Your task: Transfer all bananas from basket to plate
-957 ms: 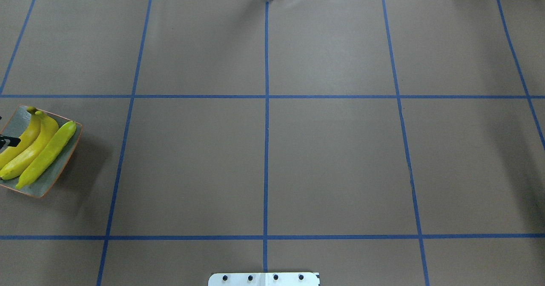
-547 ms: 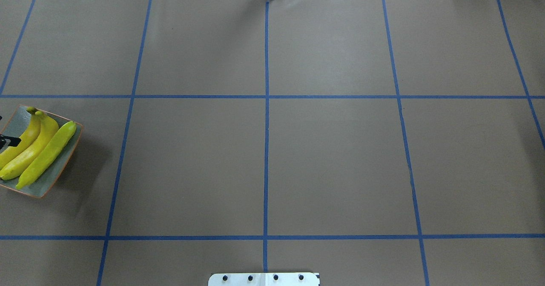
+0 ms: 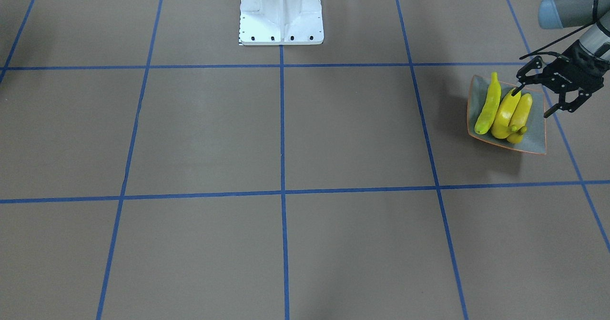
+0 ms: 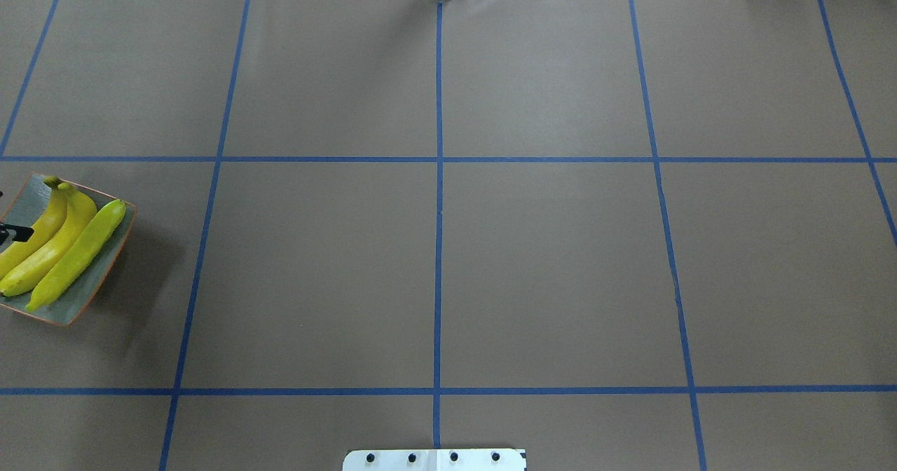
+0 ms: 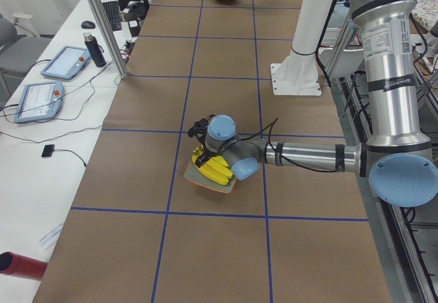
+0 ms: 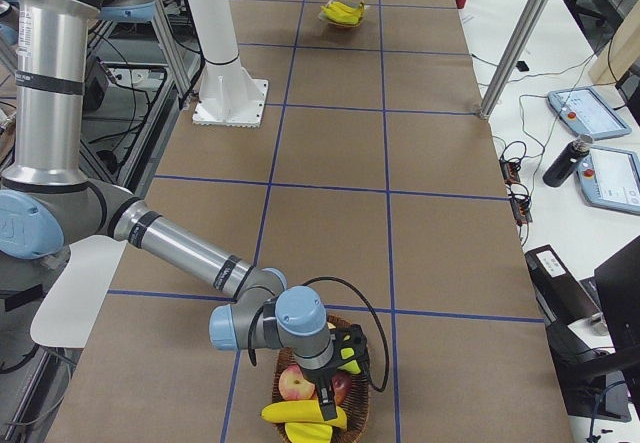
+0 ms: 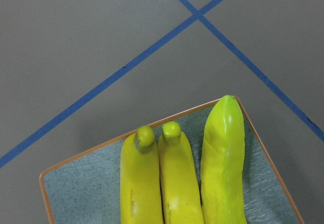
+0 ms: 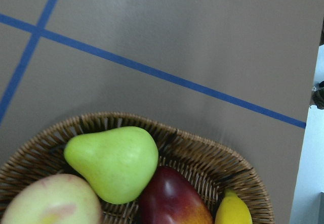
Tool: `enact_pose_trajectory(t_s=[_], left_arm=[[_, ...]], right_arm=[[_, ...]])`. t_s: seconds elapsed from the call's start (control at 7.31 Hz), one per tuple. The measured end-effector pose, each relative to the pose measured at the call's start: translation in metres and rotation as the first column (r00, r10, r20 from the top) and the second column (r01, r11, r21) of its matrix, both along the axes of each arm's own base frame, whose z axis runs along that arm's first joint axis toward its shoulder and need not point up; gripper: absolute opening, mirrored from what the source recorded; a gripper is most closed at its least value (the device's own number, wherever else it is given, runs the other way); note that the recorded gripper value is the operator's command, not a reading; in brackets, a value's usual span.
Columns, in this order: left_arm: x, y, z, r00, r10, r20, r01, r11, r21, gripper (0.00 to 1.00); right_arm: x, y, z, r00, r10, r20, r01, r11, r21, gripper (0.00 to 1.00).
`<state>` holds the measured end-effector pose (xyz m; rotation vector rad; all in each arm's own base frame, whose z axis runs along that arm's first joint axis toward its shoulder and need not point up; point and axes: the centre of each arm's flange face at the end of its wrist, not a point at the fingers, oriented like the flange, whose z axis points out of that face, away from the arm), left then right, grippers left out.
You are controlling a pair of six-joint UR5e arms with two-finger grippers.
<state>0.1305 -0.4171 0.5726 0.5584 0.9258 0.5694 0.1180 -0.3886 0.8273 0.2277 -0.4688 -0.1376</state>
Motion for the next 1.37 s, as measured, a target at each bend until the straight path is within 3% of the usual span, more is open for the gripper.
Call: enact_pose_trajectory(t_s=[0.27,0.41,0.55,0.68,0.96,1.37], left_arm=[[0.0,0.0,0.0,1.0,0.0,0.0,0.0,1.0,0.0,1.0],[0.0,0.0,0.0,1.0,0.0,0.0,0.0,1.0,0.0,1.0],[-0.001,0.001,0.001,1.0,0.0,0.0,0.0,1.0,0.0,1.0],[-0.001,0.002,0.002,1.0,0.0,-0.001,0.0,1.0,0.001,1.0],[-0.001,0.003,0.005,1.0,0.001,-0.001,-0.001,1.0,0.001,1.0],[-0.001,0.002,0.009,1.0,0.001,0.002,-0.001,1.0,-0.004,1.0]], right_arm=[[0.007,0.017,0.021,0.999,0.045,-0.021,-0.045,0.999,-0.019,0.97],[0.009,0.024,0.032,0.997,0.074,-0.038,-0.075,0.997,-0.012,0.76],[0.01,0.028,0.037,0.993,0.107,-0.045,-0.107,0.994,-0.009,0.35],[0.01,0.028,0.037,0.99,0.137,-0.039,-0.137,0.99,-0.011,0.14],[0.007,0.024,0.033,0.985,0.174,-0.009,-0.175,0.984,-0.022,0.0],[0.004,0.021,0.027,0.985,0.173,0.024,-0.173,0.985,-0.017,0.0]])
